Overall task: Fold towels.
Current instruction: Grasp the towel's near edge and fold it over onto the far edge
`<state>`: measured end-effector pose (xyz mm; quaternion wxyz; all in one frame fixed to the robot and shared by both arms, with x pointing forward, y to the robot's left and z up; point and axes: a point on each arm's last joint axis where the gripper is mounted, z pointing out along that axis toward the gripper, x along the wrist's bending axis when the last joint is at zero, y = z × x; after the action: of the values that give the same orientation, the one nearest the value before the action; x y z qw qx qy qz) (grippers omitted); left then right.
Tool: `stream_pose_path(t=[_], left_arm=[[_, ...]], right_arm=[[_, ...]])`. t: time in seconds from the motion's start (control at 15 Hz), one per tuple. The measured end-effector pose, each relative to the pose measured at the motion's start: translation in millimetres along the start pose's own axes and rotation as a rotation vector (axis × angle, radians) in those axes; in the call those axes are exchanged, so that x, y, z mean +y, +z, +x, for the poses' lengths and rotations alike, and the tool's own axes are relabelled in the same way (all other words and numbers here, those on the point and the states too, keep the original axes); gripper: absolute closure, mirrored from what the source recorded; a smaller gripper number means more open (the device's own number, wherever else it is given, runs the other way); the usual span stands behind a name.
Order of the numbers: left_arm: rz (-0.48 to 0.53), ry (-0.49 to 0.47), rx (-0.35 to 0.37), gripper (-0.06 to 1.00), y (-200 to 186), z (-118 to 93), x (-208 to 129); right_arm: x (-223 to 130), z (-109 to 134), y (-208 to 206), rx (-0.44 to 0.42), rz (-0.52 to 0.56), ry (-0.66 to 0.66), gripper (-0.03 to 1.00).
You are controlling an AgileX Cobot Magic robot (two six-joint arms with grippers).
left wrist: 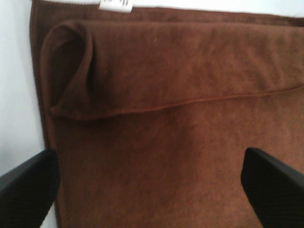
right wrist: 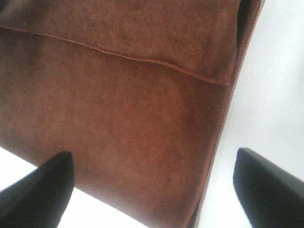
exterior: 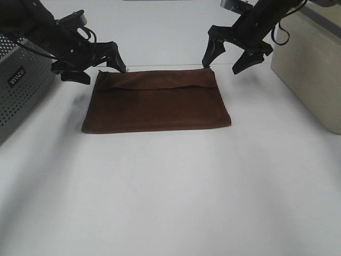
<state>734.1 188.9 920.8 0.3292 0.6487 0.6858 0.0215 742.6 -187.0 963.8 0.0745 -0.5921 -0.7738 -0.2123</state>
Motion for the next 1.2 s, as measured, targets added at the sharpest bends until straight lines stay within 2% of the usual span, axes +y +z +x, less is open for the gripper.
stream_pose_path(t=[0.13, 0.27, 0.47, 0.6, 1.0, 1.2], left_arm=[[0.069, -0.038, 0.047, -0.04, -11.0, 4.7, -19.0], [0.123, -0.047, 0.083, -0.04, -32.1, 6.9, -42.3], [0.151, -0.027, 0.102, -0.04, -43.5, 7.4, -52.3], [0.161, -0.024, 0.103, -0.04, -43.7, 7.6, -53.2], [0.182, -0.058, 0.129, -0.03, -22.8, 19.0, -61.3], [0.191, -0.081, 0.142, 0.04, -6.4, 27.5, -67.9]], right_arm=[[-2.3, 5.3, -12.4, -0.002, -0.006, 0.044, 0.12], [-19.7, 10.8, -22.2, 0.000, 0.044, 0.076, 0.12], [-53.1, 11.7, -16.4, 0.017, 0.169, 0.122, 0.13], [-65.2, 10.3, -6.3, 0.042, 0.209, 0.142, 0.13], [-75.6, -4.1, 23.3, 0.009, 0.127, 0.140, 0.13], [-76.9, -13.3, 45.9, 0.014, 0.133, 0.131, 0.14]])
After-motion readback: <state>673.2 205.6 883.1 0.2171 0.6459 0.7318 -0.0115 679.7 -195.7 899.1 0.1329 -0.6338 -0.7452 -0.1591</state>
